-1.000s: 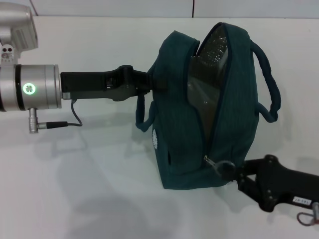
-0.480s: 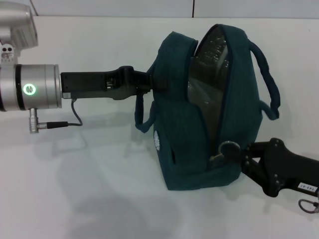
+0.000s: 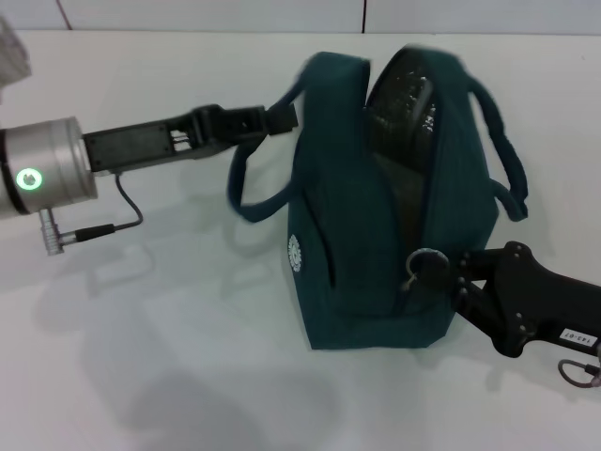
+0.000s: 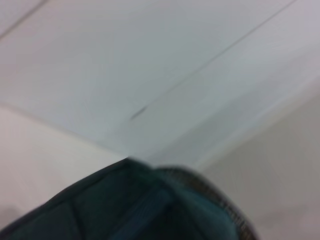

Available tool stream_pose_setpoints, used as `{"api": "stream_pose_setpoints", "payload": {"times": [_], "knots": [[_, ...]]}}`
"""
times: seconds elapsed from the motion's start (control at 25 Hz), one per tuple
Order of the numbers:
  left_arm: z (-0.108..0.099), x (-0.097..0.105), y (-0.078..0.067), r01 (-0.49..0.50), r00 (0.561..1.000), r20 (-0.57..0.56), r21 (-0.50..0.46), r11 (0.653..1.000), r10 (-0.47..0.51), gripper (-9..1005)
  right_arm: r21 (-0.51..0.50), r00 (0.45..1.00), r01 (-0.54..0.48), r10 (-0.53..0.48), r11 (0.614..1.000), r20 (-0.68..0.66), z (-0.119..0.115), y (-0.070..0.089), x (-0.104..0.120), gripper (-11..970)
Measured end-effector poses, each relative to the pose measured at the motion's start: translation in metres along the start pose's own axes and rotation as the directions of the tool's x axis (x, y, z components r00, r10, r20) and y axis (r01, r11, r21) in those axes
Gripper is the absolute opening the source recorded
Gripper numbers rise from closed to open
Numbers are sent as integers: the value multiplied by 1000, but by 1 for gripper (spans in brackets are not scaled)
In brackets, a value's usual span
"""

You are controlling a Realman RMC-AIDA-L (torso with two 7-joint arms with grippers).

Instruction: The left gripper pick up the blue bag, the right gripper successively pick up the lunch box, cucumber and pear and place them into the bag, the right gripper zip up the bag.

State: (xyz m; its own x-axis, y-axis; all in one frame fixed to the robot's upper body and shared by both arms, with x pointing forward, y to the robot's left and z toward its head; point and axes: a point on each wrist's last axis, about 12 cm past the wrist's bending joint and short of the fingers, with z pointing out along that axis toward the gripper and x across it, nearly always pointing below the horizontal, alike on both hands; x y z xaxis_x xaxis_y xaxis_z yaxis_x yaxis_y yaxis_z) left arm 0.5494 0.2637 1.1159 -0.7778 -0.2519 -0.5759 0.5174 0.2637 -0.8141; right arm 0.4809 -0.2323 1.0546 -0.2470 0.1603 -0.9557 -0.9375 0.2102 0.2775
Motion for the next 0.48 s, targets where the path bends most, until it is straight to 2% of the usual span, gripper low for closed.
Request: {"api": "stream_pose_setpoints", "payload": {"times": [0.2,0.24,0.28,0.32,0.48], "knots": [[-11,5,-2,-94,993,81,35,995,91,151,-31,999,35,-34,999,32,5,-2,-9,15],[-11,5,-2,-94,993,81,35,995,91,224,-37,998,45,-43,998,44,7,-3,-12,15],[-15,8,-6,-164,982,108,70,984,156,298,-42,997,53,-51,998,55,9,-5,-15,15],[-16,10,-8,-190,976,119,81,978,180,371,-44,996,62,-60,997,65,11,-6,-18,15],[-23,20,-10,-277,952,164,107,955,258,539,-51,990,101,-95,994,106,20,-14,-31,15]]}}
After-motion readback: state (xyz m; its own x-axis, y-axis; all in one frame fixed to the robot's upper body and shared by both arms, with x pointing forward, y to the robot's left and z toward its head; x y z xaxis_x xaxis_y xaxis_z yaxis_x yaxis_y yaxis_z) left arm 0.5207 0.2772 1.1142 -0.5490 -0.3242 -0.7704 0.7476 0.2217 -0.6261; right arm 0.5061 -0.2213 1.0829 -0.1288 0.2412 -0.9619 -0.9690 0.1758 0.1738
